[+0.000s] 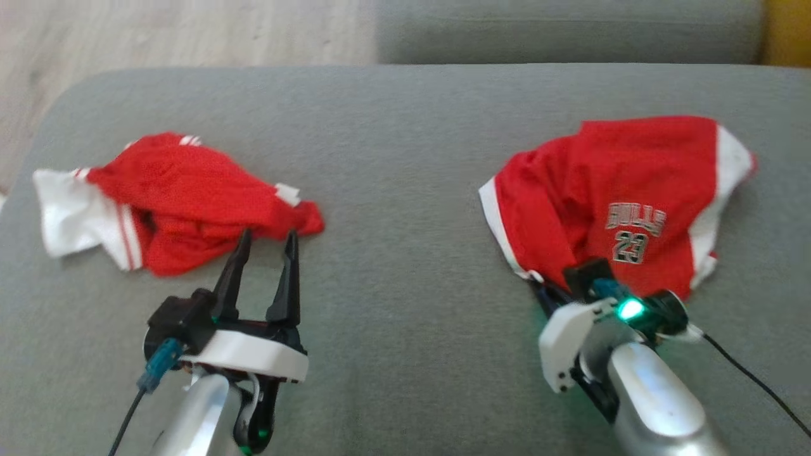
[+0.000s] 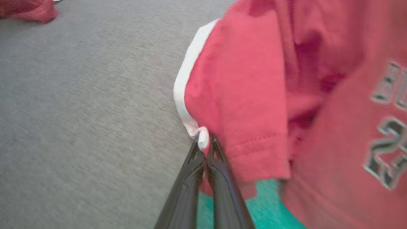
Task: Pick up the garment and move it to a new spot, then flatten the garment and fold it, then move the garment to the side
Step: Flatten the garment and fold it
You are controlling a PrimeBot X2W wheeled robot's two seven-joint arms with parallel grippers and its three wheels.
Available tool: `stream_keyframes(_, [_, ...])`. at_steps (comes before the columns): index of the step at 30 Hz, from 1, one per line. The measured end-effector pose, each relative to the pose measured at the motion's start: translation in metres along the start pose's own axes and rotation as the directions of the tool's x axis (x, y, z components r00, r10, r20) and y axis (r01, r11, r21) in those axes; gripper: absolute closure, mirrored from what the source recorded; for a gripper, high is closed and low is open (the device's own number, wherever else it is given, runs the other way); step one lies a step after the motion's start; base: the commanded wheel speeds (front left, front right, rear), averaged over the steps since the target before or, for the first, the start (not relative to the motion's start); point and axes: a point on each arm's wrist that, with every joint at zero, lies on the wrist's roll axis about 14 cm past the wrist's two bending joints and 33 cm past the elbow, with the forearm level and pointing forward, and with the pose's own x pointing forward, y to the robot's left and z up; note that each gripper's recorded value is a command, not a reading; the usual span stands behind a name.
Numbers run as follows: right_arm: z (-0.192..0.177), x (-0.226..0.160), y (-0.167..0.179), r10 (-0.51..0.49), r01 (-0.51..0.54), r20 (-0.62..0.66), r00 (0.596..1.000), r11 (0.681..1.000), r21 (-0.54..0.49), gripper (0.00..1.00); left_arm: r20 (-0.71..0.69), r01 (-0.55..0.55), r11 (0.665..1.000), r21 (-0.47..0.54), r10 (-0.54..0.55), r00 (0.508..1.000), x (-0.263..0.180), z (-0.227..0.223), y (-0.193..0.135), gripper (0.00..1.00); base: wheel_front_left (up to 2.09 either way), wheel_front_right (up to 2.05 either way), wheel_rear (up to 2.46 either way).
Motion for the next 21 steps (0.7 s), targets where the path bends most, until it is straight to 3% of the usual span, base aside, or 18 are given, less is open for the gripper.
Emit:
stream_keyframes(4, [-0.016,-0.026,-0.036,-0.132,0.132,0.001,0.991,0.989,0.067,1.0,-0.008,0.05,0.999,0.003,-0.05,0.999,0.005,-0.004,-0.018,0.0,0.0,0.0,0.0])
stream_keyframes(8, [-0.034,-0.061,-0.077,-0.281,0.28,-0.017,0.96,0.951,0.133,1.0,-0.006,0.096,0.995,-0.003,-0.096,0.995,0.011,-0.004,-0.034,0.0,0.0,0.0,0.0])
stream_keyframes(13, [-0.062,-0.11,-0.122,-0.443,0.449,-0.076,0.893,0.873,0.188,1.0,0.002,0.151,0.989,0.0,-0.151,0.989,0.018,-0.002,-0.053,0.0,0.0,0.0,0.0])
stream_keyframes(14, [-0.062,-0.11,-0.122,-0.443,0.449,-0.076,0.893,0.873,0.188,1.0,0.002,0.151,0.989,0.0,-0.151,0.989,0.018,-0.002,-0.053,0.0,0.0,0.0,0.0])
stream_keyframes(21, [-0.084,-0.168,-0.175,-0.623,0.642,-0.156,0.767,0.738,0.209,1.0,0.003,0.183,0.983,-0.005,-0.183,0.983,0.021,-0.003,-0.066,0.0,0.0,0.0,0.0])
